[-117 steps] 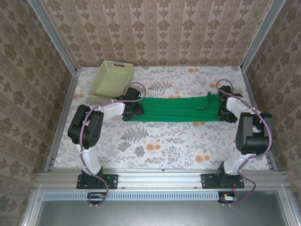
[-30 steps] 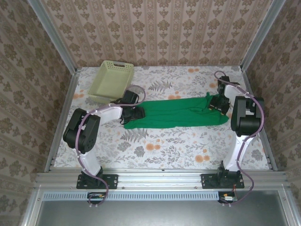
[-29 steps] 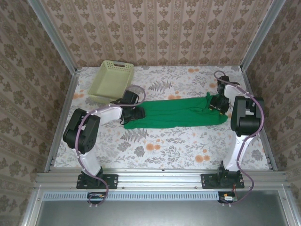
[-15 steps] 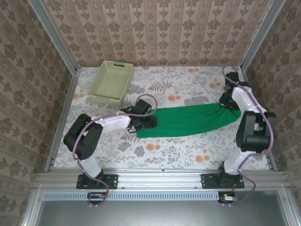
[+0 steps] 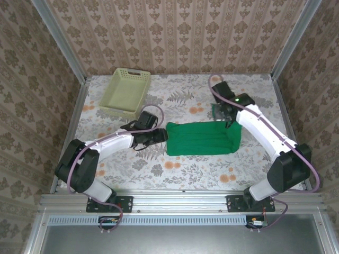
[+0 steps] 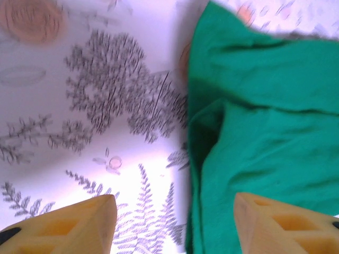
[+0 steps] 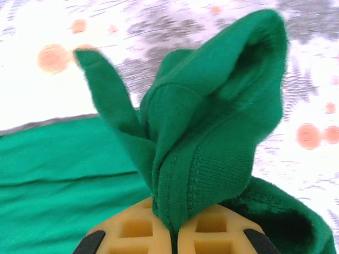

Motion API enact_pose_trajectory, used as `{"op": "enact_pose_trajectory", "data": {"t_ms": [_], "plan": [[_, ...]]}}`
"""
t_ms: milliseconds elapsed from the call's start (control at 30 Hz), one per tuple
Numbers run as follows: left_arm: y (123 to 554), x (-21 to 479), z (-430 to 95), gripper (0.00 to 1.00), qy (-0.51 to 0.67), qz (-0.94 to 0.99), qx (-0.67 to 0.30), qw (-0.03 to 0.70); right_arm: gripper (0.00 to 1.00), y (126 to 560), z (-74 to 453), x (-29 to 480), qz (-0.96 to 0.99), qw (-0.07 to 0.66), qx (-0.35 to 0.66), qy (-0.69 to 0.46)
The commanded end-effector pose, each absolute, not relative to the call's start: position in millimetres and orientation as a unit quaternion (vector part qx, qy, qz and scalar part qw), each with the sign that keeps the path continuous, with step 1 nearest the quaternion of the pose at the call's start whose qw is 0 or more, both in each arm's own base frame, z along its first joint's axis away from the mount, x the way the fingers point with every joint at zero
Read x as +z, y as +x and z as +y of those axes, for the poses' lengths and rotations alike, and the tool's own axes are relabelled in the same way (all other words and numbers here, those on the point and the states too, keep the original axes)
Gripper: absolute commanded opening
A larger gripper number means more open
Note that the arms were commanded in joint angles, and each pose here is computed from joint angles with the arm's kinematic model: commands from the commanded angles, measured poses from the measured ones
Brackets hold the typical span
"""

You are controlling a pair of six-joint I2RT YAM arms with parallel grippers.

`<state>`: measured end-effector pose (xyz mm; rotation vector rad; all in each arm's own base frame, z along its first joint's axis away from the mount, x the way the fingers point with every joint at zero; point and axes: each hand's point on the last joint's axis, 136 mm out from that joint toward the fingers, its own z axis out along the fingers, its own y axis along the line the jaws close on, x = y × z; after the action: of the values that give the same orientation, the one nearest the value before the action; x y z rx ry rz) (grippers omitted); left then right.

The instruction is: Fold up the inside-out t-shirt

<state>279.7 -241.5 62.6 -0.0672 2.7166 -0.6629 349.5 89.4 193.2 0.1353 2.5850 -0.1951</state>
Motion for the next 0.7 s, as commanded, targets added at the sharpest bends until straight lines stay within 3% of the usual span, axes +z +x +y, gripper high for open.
{"op": "enact_pose_trajectory", "data": {"t_ms": [0, 333, 667], "plan": [[277, 58, -254, 0.59, -0.005, 0.95, -0.261, 0.17, 0.0, 343, 137, 181, 0.964, 0.255, -0.024, 0.067], [271, 36, -281, 0.43, 0.014, 0.944, -0.293, 0.152, 0.0, 346, 236, 124, 0.977, 0.206, 0.005, 0.048], [261, 20, -284, 0.25, 0.006, 0.943, -0.302, 0.139, 0.0, 347, 278, 124, 0.97, 0.204, 0.107, 0.082]]}}
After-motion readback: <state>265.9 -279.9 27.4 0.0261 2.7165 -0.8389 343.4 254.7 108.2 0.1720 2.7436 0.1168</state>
